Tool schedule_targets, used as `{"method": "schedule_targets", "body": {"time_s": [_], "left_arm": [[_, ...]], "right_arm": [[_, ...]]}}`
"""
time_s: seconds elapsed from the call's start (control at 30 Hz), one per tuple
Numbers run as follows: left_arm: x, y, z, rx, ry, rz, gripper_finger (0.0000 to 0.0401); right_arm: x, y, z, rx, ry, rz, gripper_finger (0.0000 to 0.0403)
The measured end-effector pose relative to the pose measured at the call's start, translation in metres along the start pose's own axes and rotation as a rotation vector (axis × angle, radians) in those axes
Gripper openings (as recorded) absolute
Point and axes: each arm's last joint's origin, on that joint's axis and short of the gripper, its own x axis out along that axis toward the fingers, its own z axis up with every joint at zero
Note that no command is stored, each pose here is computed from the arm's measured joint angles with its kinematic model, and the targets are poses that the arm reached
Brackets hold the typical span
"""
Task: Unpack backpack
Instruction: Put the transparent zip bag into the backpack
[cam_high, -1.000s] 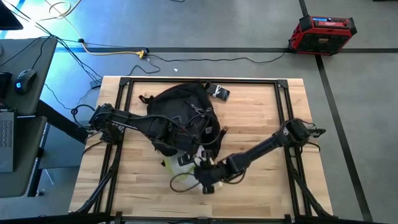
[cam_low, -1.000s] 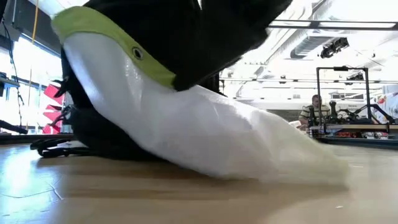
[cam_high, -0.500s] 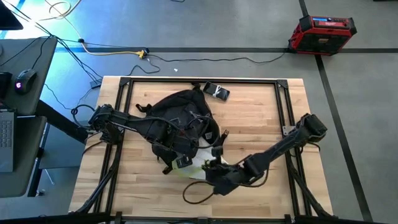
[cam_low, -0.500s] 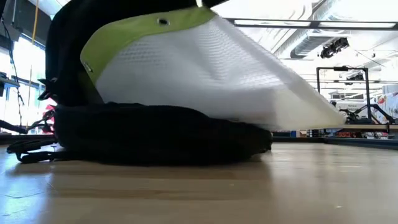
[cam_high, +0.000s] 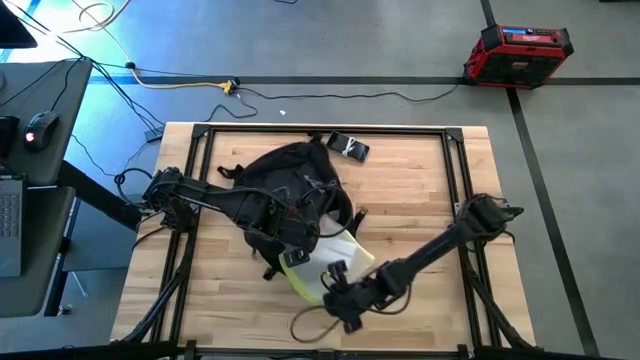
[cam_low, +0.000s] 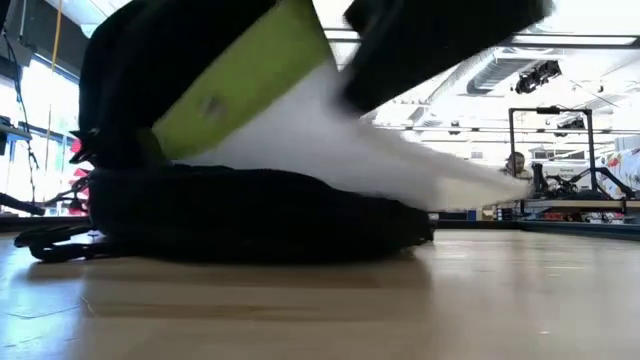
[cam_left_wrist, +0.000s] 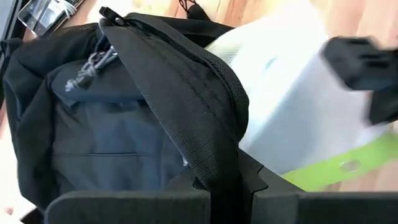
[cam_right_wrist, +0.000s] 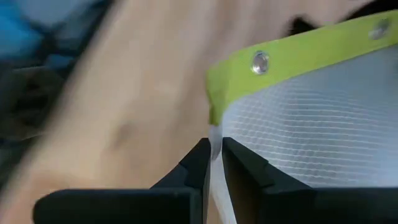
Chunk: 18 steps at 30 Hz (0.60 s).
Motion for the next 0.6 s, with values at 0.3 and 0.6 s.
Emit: {"method": "schedule_targets", "body": {"time_s": [0.3,0.6], "left_arm": [[0.000,-0.003,0.002,-0.041,-0.016,-0.028,0.0000],[-0.002,-0.005,0.000,-0.057,0.004,-0.067,0.0000]], "right_arm": [[0.025,-0.076,0.007,0.145,-0.052,-0.234,0.0027],[0.027,-0.104,0.016,0.133,-0.149,-0.323,0.0027]]}}
